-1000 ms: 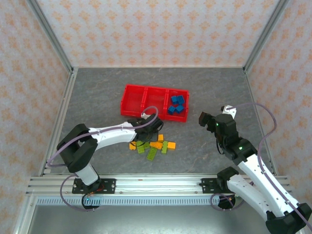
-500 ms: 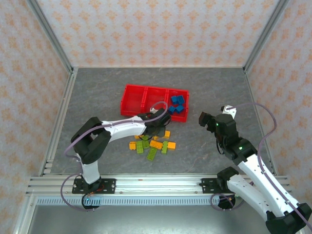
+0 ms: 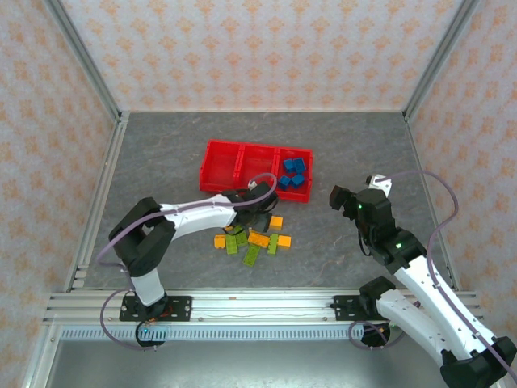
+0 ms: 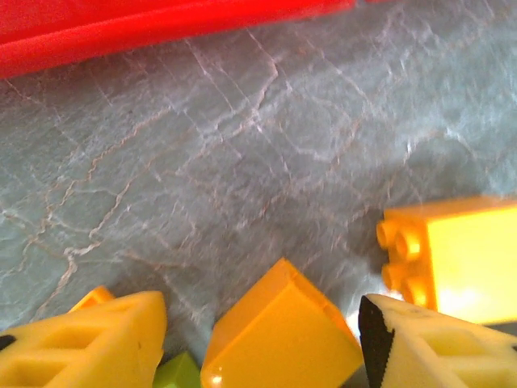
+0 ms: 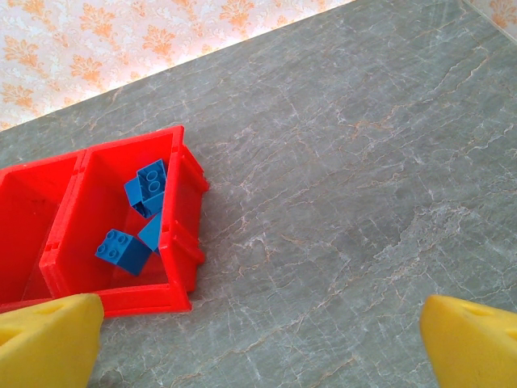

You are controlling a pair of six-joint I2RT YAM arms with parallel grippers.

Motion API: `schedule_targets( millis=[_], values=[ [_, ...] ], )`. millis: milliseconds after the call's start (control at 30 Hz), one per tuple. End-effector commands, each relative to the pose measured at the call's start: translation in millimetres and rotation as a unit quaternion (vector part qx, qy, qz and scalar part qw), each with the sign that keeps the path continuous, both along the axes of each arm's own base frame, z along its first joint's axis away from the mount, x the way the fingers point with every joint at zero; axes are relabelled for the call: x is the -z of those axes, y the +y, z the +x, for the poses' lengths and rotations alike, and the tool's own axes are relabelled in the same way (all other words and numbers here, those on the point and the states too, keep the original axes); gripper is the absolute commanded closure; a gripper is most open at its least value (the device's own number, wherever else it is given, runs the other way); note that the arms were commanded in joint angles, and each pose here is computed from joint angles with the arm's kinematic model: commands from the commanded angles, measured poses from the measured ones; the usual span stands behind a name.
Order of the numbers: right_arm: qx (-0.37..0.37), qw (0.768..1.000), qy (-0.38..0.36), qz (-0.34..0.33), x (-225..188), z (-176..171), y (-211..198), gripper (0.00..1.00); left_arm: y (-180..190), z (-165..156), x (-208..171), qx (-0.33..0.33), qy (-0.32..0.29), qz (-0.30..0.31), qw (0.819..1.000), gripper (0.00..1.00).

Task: Sort the legos into containers by color
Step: Pick up the lego from the center of the table.

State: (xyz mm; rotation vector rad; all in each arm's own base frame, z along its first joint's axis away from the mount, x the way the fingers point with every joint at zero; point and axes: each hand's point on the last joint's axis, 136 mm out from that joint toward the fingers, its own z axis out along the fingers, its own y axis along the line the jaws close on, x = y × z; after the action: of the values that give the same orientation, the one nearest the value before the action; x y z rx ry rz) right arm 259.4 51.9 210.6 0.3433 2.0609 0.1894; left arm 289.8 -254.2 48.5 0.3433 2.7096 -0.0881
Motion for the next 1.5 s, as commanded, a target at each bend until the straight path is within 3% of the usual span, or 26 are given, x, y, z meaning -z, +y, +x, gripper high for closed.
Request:
schedule_targets(
  millis=[0, 433, 767, 1167, 1467],
  values=[
    [0.006, 1.0, -0.003, 0.003, 1.6, 0.4, -1.3, 0.0, 4.4, -8.4, -5.2, 0.046, 0.002, 0.013, 0.999, 0.31],
    [0.01, 1.0, -0.002, 0.003, 2.5, 0.5, -2.5, 0.0, -7.8, -5.0, 7.0, 0.128, 0.022, 0.047, 0.99, 0.29],
    [0.009, 1.0, -0.002, 0.003, 2.1, 0.8, -1.9, 0.0, 0.6, -2.0, 26.1, 0.137, 0.044, 0.09, 0.986, 0.32],
    [0.01, 1.0, -0.002, 0.002, 2.4, 0.5, -2.8, 0.0, 20.1, 15.2, 33.5, 0.091, 0.055, 0.089, 0.99, 0.58],
    [0.01, 1.0, -0.001, 0.002, 3.0, 0.7, -2.6, 0.0, 26.9, 20.5, 30.5, 0.057, 0.049, 0.076, 0.994, 0.69]
  ],
)
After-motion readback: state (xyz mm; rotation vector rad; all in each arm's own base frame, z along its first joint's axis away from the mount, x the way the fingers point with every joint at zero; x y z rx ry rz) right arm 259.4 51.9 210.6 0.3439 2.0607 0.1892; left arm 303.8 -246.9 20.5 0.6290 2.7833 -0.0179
